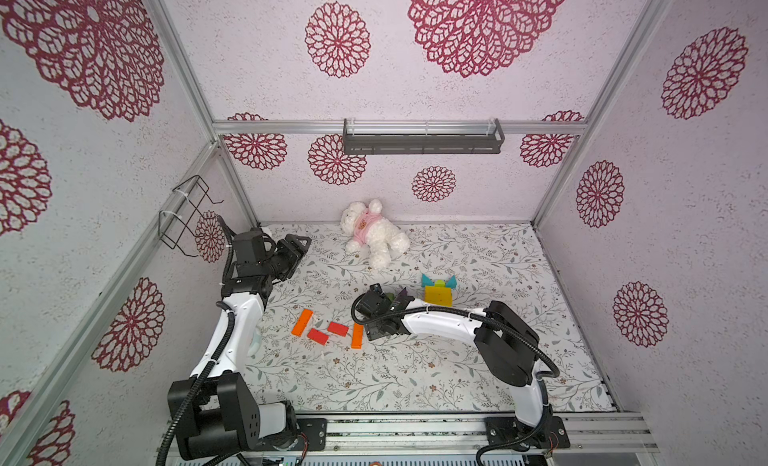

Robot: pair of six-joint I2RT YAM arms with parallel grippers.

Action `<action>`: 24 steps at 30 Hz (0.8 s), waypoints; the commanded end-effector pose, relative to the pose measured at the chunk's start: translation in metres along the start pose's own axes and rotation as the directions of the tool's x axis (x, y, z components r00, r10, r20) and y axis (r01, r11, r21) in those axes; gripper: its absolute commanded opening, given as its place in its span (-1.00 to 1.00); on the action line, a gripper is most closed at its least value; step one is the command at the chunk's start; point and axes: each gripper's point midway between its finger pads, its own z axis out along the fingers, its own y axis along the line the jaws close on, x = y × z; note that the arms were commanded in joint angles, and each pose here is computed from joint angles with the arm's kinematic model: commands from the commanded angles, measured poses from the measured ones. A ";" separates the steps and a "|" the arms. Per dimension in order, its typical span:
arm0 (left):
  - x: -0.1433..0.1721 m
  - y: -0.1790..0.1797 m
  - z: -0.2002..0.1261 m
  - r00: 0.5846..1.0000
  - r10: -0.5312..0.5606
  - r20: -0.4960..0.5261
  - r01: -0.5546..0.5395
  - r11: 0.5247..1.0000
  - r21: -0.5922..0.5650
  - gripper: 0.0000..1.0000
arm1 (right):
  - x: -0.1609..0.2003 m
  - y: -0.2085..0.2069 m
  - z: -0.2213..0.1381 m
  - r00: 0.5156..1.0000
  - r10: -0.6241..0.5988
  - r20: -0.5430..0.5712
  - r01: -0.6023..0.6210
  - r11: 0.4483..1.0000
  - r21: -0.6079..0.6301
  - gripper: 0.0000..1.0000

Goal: Assemble a carrot with building blocks
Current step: Assemble the building block at the center of the board.

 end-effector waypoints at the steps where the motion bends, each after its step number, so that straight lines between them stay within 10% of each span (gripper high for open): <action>1: -0.001 -0.008 0.001 1.000 0.010 0.002 -0.010 1.000 0.029 0.46 | -0.007 -0.005 -0.004 0.998 0.057 0.017 -0.058 0.998 0.040 0.55; 24: -0.001 -0.007 0.002 1.000 0.011 0.002 -0.011 1.000 0.022 0.46 | -0.001 -0.027 0.023 0.996 0.086 0.025 -0.089 0.983 0.159 0.45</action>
